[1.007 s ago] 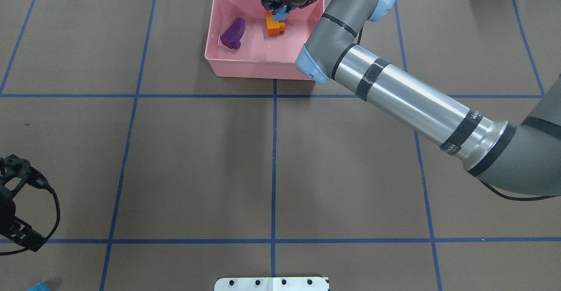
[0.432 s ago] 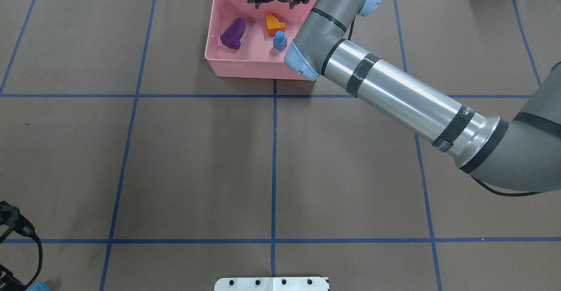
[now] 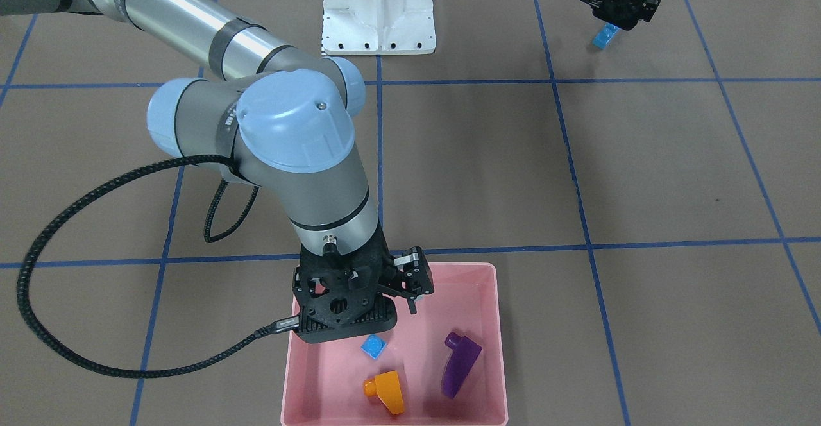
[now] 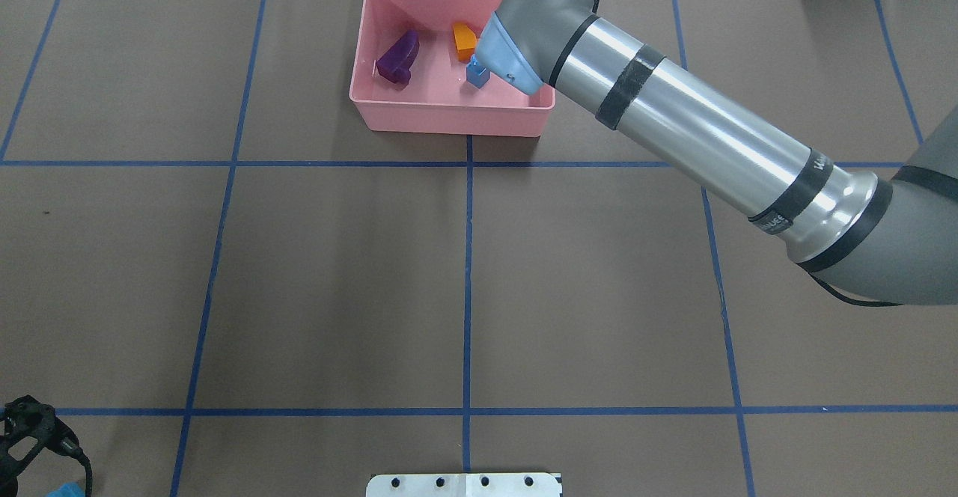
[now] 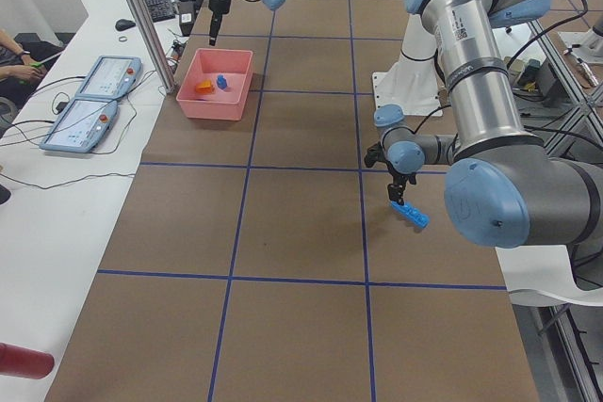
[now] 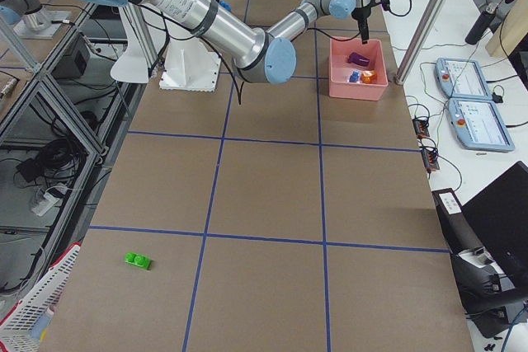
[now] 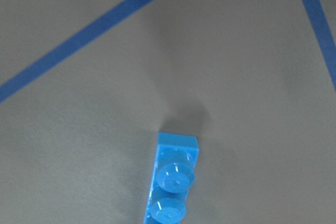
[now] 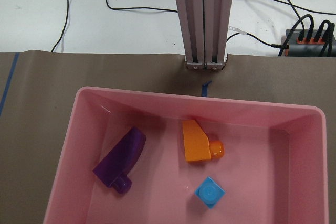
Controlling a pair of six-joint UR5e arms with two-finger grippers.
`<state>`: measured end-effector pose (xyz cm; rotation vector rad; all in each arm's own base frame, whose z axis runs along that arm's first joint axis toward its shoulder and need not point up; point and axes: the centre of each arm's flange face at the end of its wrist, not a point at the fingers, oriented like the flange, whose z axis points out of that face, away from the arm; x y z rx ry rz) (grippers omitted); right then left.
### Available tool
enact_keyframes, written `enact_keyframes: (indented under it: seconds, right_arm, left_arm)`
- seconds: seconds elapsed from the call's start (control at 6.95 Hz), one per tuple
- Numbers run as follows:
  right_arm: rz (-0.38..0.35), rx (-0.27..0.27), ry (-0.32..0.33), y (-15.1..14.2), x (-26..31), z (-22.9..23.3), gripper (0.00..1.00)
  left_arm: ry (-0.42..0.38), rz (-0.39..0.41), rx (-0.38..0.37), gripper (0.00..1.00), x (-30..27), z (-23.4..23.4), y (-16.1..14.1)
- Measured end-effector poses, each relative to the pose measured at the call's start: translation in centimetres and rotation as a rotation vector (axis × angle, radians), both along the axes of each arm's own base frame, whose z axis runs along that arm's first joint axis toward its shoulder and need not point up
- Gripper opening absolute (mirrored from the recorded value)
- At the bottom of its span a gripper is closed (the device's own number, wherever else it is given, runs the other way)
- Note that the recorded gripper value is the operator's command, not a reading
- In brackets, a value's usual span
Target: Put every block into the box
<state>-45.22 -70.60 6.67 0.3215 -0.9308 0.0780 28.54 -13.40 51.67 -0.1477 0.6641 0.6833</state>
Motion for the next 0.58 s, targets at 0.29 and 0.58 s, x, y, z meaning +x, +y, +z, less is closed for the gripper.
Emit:
enact_keyframes:
  seconds: [0.29, 0.58]
  right_arm:
    - [-0.039, -0.059, -0.012, 1.6, 4.5, 0.3, 0.99]
    - [-0.078, -0.089, -0.028, 2.9, 9.4, 3.8, 0.99]
  left_arm:
    - [-0.038, -0.001, 0.013, 1.0, -0.1, 1.6, 0.3]
    - [-0.065, 0.008, 0.026, 1.0, 0.3, 3.1, 0.8]
